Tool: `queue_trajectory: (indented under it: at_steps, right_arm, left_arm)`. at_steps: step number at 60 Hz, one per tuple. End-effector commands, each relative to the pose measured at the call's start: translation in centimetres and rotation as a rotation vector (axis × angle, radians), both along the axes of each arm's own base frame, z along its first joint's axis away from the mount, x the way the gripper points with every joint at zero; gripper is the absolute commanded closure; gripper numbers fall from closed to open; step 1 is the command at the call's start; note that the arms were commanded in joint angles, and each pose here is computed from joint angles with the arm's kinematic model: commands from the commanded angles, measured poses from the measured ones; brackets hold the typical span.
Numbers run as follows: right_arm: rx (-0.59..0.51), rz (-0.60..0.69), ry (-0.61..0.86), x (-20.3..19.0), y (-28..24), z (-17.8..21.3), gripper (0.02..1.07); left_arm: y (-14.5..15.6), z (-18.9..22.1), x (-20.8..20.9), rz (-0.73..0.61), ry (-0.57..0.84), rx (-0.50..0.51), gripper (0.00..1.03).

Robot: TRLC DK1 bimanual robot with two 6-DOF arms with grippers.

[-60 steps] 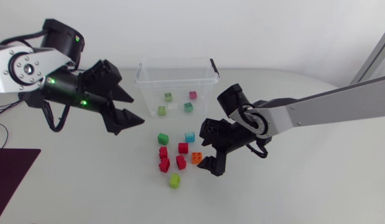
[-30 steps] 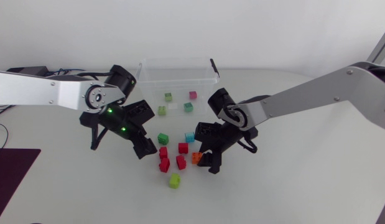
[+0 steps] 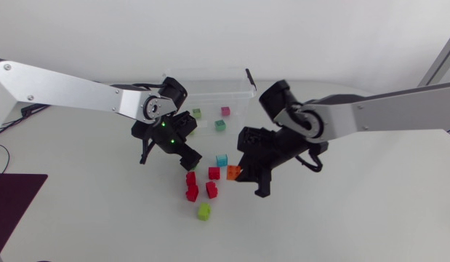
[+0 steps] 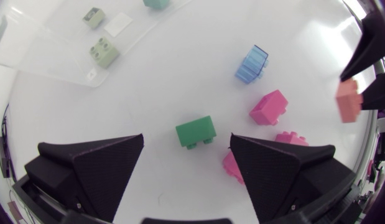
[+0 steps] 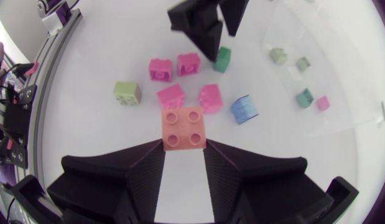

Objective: Pick up the duplo bricks and place them in the container

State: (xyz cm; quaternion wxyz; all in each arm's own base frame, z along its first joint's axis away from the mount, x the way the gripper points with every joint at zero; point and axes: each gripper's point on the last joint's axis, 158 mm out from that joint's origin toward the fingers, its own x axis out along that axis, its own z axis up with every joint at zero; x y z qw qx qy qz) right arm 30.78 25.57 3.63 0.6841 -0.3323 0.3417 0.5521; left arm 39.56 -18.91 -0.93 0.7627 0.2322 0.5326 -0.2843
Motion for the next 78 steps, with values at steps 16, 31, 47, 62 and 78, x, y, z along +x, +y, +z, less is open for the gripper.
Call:
queue_trajectory:
  at_steps: [16,31,47,62,78]
  right_arm:
    - [0.188,-0.128,-0.149,2.0,-2.2,11.2,0.83]
    - [0.381,-0.348,-0.272,9.3,-3.5,17.1,0.83]
    - [0.436,-0.473,-0.29,17.7,-1.7,16.0,0.83]
    - [0.423,-0.508,-0.301,22.8,1.3,13.3,0.82]
    - [0.405,-0.529,-0.325,23.0,0.4,13.9,0.12]
  left_arm:
    - [-0.9,-3.0,0.8,0.137,0.07,-0.004,0.28]
    - [-0.7,-3.3,0.3,0.164,0.081,-0.004,0.83]
    - [0.1,1.5,-0.6,0.133,-0.002,-0.047,0.84]
    - [-0.2,10.8,-1.0,0.06,-0.215,-0.131,0.84]
    - [-0.7,19.6,4.2,0.059,-0.46,-0.289,0.83]
